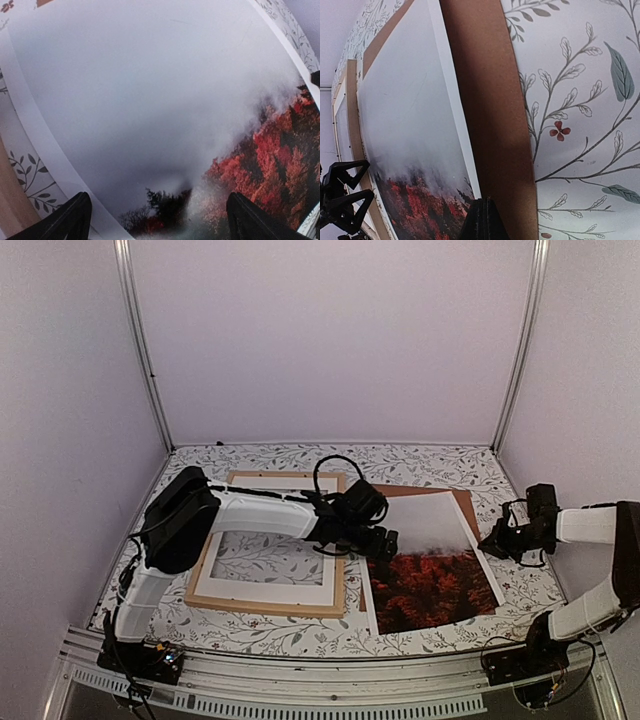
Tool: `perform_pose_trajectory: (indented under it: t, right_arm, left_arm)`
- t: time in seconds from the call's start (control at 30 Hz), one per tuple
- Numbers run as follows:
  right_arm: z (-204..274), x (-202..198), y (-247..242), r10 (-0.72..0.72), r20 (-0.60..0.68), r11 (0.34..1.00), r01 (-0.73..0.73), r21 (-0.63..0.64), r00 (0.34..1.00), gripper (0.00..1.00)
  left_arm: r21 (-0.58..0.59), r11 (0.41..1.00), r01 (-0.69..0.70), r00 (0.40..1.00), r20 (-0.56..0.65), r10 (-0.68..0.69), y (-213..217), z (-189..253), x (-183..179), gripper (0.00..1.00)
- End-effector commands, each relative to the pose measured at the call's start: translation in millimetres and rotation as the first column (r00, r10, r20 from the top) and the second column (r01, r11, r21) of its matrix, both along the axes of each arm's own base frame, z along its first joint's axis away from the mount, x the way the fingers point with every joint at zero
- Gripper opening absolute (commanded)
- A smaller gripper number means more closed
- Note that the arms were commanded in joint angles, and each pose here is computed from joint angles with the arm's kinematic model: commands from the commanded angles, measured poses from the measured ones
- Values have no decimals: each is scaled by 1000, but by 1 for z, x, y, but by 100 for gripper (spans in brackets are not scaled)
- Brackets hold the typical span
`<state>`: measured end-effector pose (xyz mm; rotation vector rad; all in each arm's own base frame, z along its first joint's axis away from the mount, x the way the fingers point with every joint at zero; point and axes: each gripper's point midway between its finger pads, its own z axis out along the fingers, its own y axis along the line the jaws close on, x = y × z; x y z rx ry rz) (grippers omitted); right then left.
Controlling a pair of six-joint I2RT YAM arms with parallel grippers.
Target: Put the photo into the frame
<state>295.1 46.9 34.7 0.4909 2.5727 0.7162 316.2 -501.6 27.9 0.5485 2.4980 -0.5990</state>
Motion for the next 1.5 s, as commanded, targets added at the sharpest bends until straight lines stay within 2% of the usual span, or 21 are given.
perform_pose_trajectory:
  t: [0.0, 0.2, 0.33, 0.8, 1.03, 1.47]
  right_arm:
    - [38, 14, 4, 29, 94, 1000, -30, 7, 995, 0]
    - [80, 26, 8, 35, 181, 999, -40, 25, 983, 0]
    - [91, 34, 2, -2, 201, 1000, -1, 17, 980, 0]
    - [36, 38, -43, -130, 90, 982, 140, -124, 987, 0]
    - [14, 33, -45, -119, 46, 983, 124, -137, 992, 0]
    - [-10, 26, -52, -134, -4, 978, 132, -161, 991, 1]
  left_arm:
    - [20, 999, -35, 999, -8, 35, 22, 7, 5, 97]
    - [-42, 999, -33, 999, 30, 34, 21, 37, 5, 99]
    - [-60, 998, -24, 999, 25, 25, 20, 41, 2, 100]
    - [-65, 997, 29, 1000, -4, -29, 1, 24, -6, 100]
    - [-94, 991, 92, 995, -37, -96, -23, 17, -20, 100]
    - [-60, 991, 120, 989, -77, -125, -40, -14, -35, 96]
